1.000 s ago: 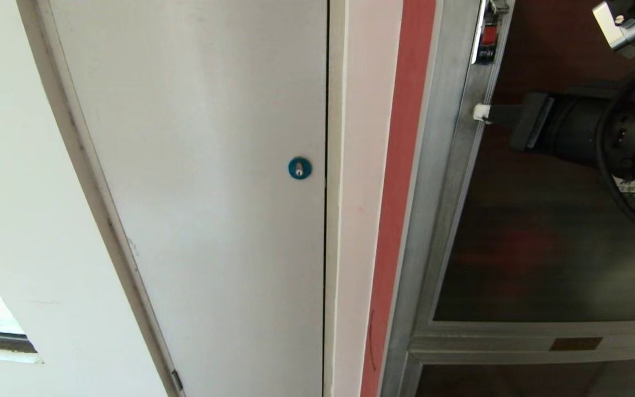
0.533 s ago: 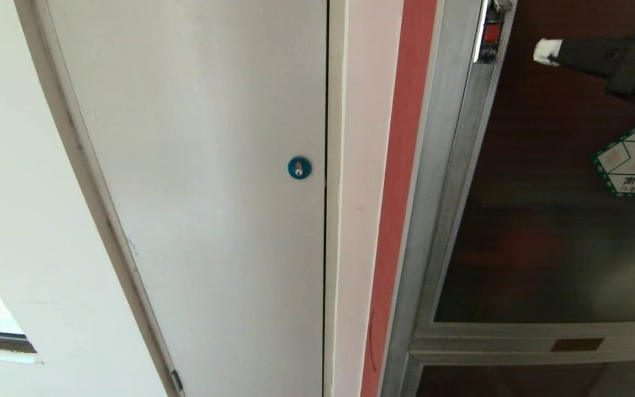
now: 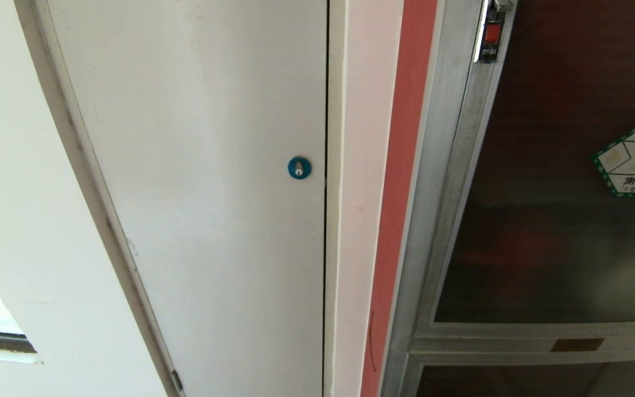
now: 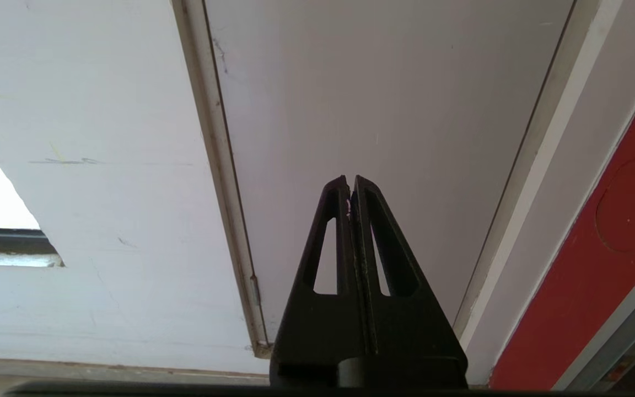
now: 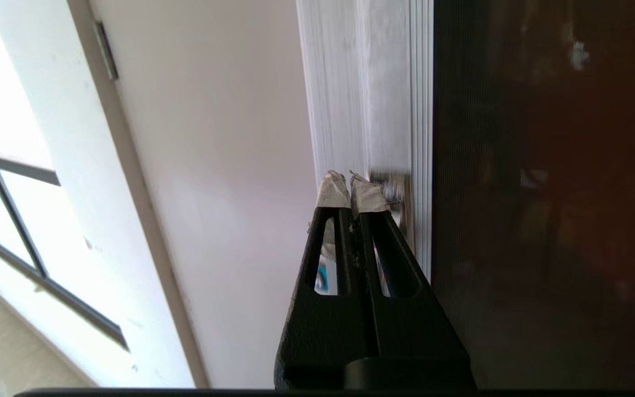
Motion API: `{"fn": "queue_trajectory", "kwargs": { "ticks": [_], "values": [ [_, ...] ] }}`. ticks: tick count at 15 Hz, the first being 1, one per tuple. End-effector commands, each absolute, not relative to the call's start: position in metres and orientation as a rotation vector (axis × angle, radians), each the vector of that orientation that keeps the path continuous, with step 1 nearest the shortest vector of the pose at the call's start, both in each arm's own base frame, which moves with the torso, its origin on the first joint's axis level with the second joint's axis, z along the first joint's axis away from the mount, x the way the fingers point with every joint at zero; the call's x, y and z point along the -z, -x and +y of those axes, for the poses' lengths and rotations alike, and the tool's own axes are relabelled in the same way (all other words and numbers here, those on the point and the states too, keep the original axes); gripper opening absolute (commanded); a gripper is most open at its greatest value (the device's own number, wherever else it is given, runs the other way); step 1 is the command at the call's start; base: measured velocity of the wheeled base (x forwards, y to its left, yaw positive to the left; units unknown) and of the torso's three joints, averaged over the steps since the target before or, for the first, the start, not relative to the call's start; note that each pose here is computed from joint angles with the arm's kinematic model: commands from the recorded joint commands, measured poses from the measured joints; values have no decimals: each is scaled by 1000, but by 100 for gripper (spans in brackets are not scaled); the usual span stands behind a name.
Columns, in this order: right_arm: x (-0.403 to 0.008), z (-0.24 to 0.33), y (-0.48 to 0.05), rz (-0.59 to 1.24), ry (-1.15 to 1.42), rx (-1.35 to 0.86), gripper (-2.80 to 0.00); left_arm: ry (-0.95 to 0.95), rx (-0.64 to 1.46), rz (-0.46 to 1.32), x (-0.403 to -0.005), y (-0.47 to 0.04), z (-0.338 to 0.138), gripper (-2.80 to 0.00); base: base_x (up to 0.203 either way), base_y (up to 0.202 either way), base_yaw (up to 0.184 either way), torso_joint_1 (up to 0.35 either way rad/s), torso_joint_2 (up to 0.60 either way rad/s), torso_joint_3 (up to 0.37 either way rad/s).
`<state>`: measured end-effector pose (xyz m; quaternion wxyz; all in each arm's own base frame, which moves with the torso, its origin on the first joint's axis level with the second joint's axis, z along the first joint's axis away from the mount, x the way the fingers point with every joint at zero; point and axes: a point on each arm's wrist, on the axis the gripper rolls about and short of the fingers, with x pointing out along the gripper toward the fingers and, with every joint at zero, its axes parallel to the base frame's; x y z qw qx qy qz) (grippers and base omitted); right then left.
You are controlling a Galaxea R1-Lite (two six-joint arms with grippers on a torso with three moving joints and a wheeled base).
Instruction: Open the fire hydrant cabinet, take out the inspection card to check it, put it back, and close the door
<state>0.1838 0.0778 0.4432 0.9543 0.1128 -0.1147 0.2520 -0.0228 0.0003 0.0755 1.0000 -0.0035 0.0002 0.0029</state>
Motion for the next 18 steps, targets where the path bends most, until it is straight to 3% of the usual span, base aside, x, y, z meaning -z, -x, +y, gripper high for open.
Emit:
{"fn": "queue_trajectory", "kwargs": {
  "ticks": [1,10,18],
  "values": [
    [-442,90,-215,-215,-226,-507,-280,8,-6,2,-76,23,0,-280,0,0,0,0,0,0],
    [-440,92,-263,-220,-218,-438,-280,8,-6,0,-75,23,0,-280,0,0,0,0,0,0],
    [-440,85,-267,-216,-215,-410,-280,8,-6,1,-75,23,0,-280,0,0,0,0,0,0]
  ]
}}
